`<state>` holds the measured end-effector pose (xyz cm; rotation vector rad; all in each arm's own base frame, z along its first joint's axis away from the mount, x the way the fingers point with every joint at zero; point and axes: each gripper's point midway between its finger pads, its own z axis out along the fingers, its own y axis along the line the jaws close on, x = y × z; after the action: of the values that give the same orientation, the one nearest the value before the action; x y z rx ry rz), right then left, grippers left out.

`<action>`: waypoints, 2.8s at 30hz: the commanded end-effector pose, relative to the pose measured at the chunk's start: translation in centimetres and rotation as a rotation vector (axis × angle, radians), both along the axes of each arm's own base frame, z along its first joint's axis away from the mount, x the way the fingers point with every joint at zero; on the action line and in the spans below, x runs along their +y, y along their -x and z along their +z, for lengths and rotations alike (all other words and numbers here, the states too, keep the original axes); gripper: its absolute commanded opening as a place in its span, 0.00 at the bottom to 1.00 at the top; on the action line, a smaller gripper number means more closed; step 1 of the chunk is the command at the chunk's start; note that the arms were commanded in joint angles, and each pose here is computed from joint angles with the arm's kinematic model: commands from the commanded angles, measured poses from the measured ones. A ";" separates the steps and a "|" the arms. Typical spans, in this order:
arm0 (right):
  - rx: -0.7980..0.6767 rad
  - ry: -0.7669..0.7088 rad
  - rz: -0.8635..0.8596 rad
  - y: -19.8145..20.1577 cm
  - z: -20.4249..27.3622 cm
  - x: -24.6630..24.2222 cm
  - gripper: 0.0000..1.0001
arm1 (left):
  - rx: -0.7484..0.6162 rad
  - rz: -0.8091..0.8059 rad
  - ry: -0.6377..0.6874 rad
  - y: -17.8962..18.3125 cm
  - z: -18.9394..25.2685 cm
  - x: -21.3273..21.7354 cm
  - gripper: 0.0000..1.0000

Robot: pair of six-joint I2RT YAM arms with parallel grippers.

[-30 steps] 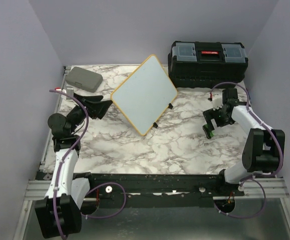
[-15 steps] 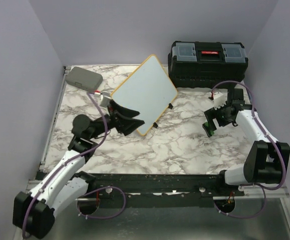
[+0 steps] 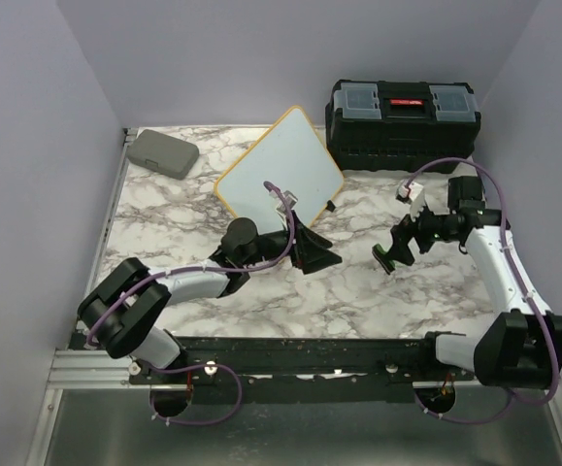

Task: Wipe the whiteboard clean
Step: Place the whiteboard eraser at the center of the board.

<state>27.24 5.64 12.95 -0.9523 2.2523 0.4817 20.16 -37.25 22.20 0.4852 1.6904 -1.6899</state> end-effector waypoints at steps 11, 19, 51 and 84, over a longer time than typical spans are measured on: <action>-0.181 -0.400 0.381 3.8 7.8 7.2 1.00 | -0.441 -0.187 0.202 2.8 4.0 -1.6 0.99; -0.163 -0.426 0.352 2.5 7.9 7.4 0.99 | -0.329 -0.103 0.226 2.0 3.8 -3.9 0.99; -0.127 -0.479 0.350 3.1 8.0 8.3 0.98 | -0.297 -0.020 0.154 0.8 2.7 -7.3 0.79; -0.104 -0.263 0.062 -0.4 7.2 4.7 1.00 | -0.257 0.070 -0.062 -5.6 -3.1 -8.5 0.18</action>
<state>25.22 12.05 20.64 -1.0312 1.9263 0.8897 24.49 -44.28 20.94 0.6972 1.4864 -1.5519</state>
